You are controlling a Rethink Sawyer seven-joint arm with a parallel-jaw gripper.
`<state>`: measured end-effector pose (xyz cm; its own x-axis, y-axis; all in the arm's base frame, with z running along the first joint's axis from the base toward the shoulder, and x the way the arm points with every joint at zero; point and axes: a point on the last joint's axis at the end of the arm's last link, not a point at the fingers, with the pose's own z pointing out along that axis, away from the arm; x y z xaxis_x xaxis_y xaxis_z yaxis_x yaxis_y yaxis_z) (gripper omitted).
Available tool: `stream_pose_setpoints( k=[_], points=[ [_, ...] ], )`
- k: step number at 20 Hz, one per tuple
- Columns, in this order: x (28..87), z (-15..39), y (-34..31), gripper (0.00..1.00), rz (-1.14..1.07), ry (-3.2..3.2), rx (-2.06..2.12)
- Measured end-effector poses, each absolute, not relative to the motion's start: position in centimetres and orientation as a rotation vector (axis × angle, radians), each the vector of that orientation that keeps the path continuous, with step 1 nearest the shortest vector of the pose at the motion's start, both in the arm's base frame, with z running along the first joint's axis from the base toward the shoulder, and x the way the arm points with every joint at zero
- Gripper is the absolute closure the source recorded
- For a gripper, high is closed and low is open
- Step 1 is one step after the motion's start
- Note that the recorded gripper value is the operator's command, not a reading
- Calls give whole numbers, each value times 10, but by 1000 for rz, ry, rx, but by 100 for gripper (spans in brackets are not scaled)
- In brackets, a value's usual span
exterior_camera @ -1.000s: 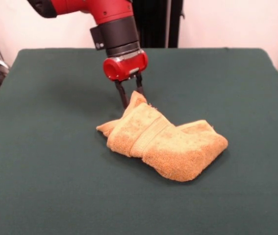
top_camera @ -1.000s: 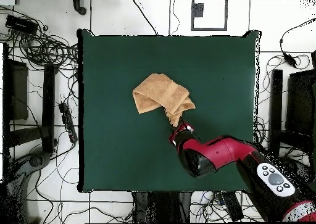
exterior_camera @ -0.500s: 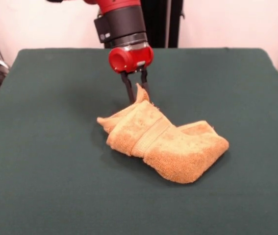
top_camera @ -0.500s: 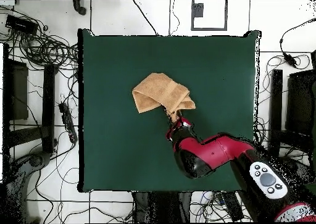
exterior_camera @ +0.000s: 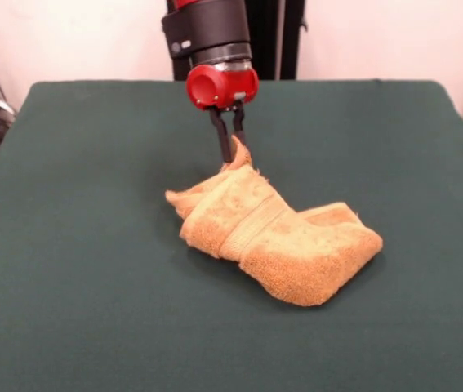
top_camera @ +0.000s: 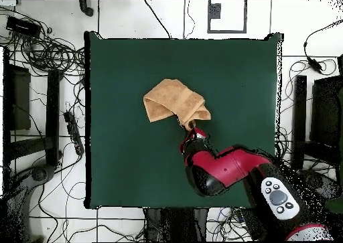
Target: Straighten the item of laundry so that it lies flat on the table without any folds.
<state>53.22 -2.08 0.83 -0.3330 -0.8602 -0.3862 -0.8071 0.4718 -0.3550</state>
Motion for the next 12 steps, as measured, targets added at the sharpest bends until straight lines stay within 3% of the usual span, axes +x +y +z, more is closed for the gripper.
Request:
stream_pose_setpoints(
  k=[12],
  points=[
    [529,7,-32,100,-180,2219,-1401]
  ],
)
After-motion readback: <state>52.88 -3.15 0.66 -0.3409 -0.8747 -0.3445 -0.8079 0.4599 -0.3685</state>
